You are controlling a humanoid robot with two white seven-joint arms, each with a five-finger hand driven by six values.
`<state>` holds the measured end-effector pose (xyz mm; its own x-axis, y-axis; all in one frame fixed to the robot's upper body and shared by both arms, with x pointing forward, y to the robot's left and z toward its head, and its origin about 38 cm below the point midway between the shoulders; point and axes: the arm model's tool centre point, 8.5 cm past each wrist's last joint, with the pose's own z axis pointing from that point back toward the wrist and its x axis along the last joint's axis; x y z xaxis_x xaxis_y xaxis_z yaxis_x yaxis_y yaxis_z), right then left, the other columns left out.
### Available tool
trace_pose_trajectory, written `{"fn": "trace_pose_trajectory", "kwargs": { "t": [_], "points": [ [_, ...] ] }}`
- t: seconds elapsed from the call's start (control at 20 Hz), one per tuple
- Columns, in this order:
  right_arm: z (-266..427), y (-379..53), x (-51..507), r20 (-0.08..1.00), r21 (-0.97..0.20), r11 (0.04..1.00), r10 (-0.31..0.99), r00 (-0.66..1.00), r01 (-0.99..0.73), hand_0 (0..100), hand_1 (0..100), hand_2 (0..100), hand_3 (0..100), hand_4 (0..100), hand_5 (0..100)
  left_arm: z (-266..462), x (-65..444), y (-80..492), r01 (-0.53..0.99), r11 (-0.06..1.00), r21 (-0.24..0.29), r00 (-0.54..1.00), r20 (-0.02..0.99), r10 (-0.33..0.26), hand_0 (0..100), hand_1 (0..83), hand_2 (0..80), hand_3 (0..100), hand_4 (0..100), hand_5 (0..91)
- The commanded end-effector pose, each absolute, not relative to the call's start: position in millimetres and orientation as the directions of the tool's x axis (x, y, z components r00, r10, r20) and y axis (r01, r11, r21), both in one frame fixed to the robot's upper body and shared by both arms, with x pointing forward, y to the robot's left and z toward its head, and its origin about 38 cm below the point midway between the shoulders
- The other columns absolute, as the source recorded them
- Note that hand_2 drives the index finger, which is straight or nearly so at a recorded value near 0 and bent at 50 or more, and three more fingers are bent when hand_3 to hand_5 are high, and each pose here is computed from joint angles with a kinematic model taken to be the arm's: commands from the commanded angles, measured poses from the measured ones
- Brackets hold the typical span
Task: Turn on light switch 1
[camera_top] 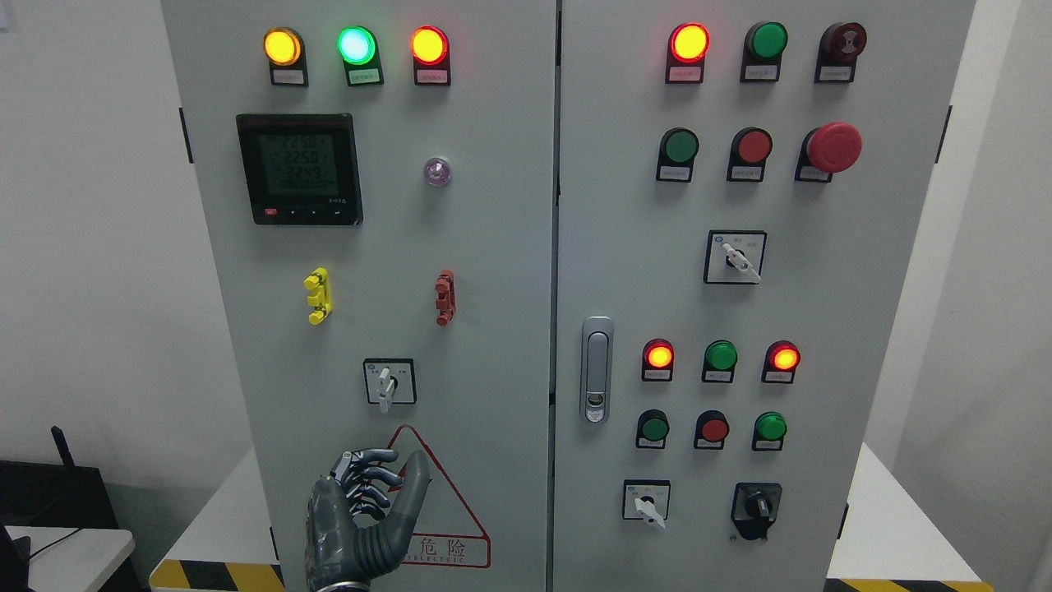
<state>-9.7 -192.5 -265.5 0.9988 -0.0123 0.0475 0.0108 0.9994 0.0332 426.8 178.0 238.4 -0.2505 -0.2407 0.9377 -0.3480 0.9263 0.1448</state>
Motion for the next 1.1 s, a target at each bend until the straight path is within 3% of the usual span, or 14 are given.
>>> {"fn": "trace_pose_trajectory", "kwargs": {
  "t": [0.0, 1.05],
  "points": [
    [-265.5, -191.6, -10.2, 0.046, 0.036, 0.999, -0.019, 0.999, 0.017, 12, 39, 0, 0, 0, 0, 246.7, 432.0, 197.1, -0.397, 0.910, 0.121, -0.249, 0.940, -0.233, 13, 51.8, 44.0, 68, 79, 69.6],
    [-265.5, -191.6, -9.7, 0.048, 0.036, 0.999, -0.019, 0.999, 0.017, 12, 39, 0, 0, 0, 0, 270.7, 439.7, 191.9, -0.388, 0.915, 0.110, -0.278, 0.933, -0.230, 13, 51.5, 44.3, 68, 79, 69.3]
  ]
}}
